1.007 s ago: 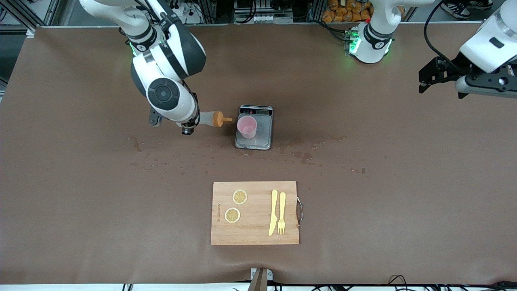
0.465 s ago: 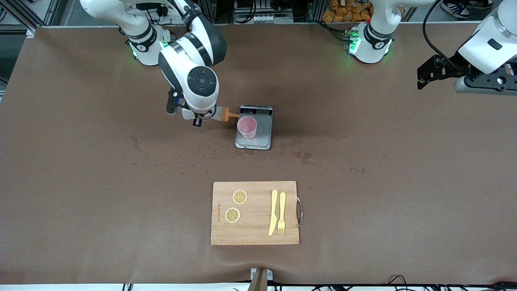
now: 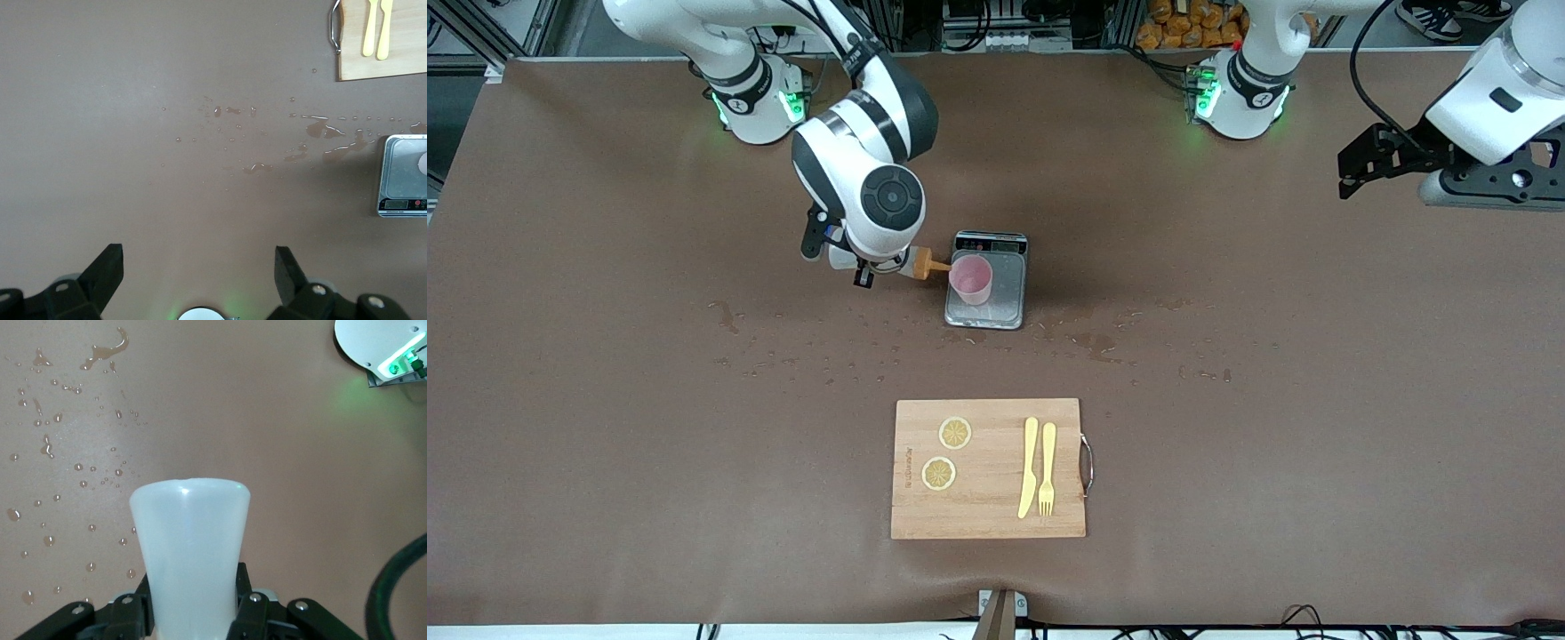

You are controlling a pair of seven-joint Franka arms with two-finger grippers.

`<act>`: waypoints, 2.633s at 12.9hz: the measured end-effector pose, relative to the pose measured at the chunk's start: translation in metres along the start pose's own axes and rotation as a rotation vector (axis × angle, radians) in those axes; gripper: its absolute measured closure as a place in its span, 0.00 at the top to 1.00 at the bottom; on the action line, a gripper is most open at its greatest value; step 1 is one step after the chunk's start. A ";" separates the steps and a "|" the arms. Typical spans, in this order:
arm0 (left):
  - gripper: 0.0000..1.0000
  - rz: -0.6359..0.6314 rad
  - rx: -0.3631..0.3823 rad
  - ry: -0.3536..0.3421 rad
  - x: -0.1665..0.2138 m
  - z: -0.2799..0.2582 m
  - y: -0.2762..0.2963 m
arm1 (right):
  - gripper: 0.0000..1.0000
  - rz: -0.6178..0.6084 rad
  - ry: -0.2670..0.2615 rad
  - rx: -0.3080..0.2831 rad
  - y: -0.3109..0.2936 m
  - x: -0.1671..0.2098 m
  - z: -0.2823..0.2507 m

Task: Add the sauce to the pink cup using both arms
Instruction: 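Tilt the bottle nozzle over the pink cup with the right gripper, then move the bottle back away from the cup with the right gripper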

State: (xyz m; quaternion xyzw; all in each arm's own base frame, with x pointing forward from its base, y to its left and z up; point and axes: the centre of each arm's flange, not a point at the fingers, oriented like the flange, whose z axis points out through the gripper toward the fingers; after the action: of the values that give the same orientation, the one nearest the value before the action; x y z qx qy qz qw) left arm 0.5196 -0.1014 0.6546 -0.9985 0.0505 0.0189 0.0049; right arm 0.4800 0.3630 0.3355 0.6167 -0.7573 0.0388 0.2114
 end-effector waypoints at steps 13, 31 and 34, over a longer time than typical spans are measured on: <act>1.00 -0.005 -0.001 0.004 0.004 0.005 -0.002 | 0.41 -0.016 0.113 0.037 0.007 -0.025 0.012; 1.00 -0.016 -0.002 0.005 0.005 0.005 -0.008 | 0.41 -0.119 -0.314 -0.154 -0.080 0.121 -0.060; 1.00 -0.016 -0.002 0.005 0.005 0.006 -0.008 | 0.41 -0.174 -0.424 -0.189 -0.101 0.171 -0.062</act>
State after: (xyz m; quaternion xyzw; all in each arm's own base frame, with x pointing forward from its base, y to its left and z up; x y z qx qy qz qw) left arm 0.5250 -0.0934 0.6489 -0.9990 0.0424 0.0164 0.0042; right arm 0.5679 0.2025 0.4345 0.6514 -0.7290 -0.1811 0.1071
